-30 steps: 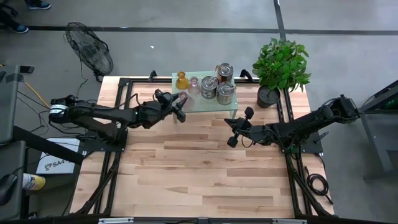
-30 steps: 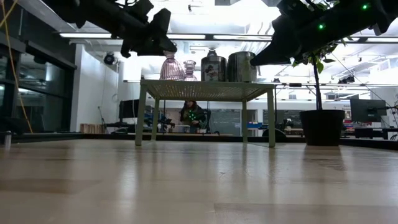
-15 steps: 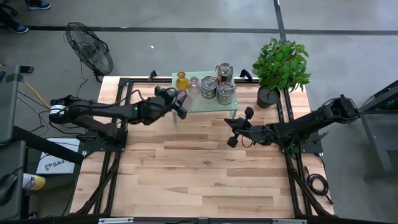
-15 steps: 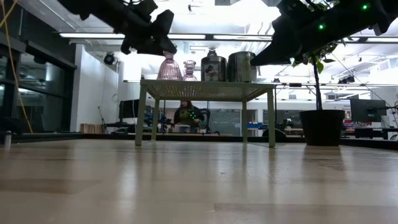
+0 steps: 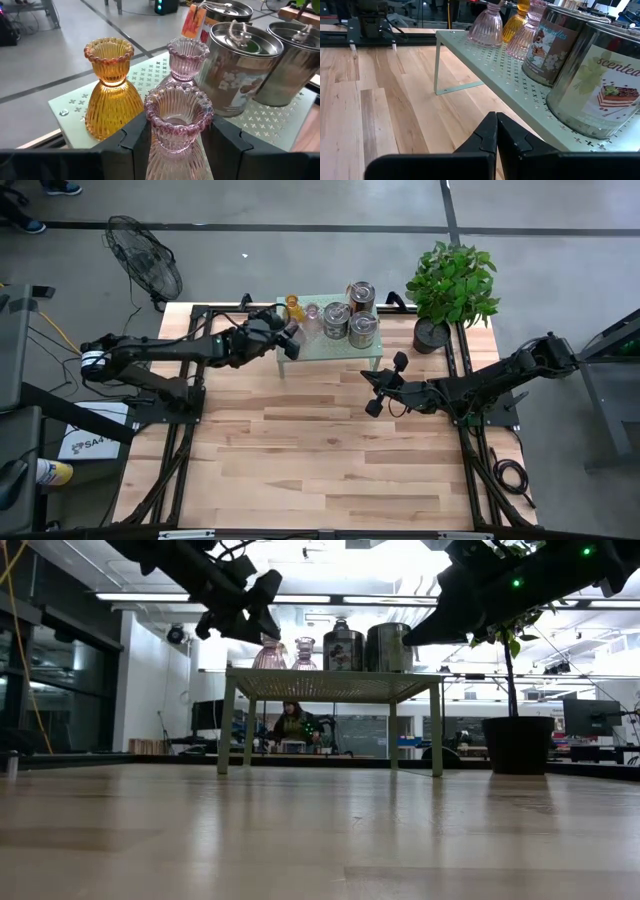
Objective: Pick & Place candle stick holders
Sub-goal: Put the purple candle holder on the shelf
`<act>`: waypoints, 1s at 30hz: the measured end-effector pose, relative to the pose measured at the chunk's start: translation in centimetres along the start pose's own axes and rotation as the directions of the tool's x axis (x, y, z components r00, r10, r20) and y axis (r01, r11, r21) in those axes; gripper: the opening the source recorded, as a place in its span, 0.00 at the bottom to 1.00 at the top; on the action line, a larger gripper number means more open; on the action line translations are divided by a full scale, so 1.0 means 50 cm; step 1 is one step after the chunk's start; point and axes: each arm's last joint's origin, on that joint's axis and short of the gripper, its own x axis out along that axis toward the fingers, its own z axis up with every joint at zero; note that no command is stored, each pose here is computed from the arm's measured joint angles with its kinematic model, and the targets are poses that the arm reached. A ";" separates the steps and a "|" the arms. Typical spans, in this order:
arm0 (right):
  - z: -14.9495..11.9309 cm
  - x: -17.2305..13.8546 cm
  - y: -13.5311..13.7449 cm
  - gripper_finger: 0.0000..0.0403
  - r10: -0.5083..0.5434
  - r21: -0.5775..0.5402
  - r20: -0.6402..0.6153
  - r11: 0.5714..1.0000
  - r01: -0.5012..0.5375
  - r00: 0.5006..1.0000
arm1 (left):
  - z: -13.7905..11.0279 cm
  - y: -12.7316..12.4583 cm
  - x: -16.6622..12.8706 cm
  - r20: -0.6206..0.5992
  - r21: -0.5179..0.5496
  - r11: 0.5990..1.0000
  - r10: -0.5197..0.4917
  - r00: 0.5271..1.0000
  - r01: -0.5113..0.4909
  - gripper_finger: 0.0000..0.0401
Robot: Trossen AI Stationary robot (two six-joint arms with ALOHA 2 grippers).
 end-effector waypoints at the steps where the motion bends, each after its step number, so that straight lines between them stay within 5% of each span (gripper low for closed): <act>1: 0.000 0.000 0.000 0.00 0.000 0.000 0.000 1.000 0.000 1.000 | 0.000 0.000 0.000 -0.001 -0.001 1.000 -0.003 1.000 0.003 0.37; 30: -0.001 0.000 0.000 0.00 0.000 -0.002 -0.002 1.000 0.000 1.000 | -0.005 -0.004 -0.001 -0.039 0.087 0.994 -0.061 0.997 0.064 0.37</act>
